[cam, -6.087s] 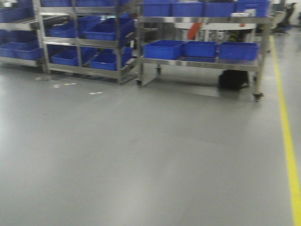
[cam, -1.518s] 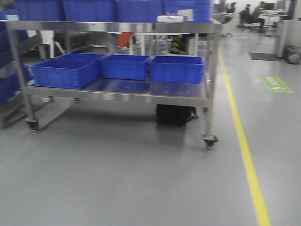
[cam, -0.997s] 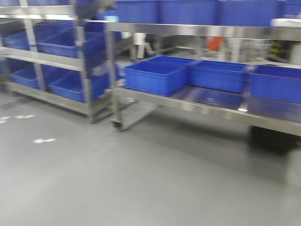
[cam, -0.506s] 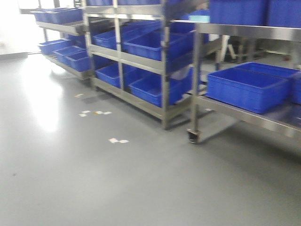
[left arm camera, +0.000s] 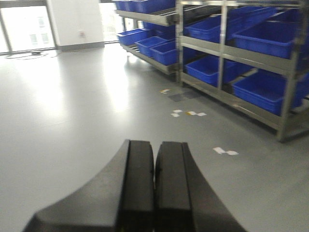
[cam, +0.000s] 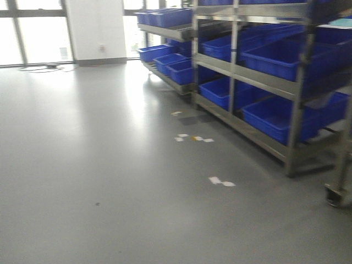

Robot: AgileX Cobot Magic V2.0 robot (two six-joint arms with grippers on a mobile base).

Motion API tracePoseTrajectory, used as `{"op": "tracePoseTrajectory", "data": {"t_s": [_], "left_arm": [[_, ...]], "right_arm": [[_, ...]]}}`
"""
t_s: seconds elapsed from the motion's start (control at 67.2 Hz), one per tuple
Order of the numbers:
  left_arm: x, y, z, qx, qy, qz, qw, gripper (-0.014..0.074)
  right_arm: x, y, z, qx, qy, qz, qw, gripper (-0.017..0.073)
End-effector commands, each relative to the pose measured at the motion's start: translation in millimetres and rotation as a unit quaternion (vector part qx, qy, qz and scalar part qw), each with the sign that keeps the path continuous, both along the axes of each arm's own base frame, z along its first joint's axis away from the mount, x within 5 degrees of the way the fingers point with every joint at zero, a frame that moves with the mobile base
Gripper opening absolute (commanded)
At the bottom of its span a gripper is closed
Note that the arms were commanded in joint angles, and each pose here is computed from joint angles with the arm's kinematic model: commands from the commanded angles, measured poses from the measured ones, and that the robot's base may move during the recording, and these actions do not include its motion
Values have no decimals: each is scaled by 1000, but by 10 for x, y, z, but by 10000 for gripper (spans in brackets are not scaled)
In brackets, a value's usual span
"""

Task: Move white bin to right shelf second layer
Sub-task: 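Drive toward the windows between the blue crate racks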

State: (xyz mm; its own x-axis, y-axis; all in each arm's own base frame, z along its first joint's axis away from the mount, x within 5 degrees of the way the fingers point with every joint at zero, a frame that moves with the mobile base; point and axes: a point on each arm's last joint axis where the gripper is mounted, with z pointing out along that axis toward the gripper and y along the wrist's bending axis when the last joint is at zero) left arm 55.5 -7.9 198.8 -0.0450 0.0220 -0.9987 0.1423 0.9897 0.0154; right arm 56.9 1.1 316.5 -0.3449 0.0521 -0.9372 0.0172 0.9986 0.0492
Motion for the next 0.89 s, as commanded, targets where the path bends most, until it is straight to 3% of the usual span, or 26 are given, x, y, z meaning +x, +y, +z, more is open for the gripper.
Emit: {"op": "tracePoseTrajectory", "data": {"t_s": [0.0, 0.878], "left_arm": [[4, -3, -37, -6, -32, -2, 999, 85], [4, -3, -37, -6, -32, -2, 999, 85]], "right_arm": [[23, -2, 176, 3, -61, -3, 998, 57], [23, -2, 176, 3, -61, -3, 998, 57]]}}
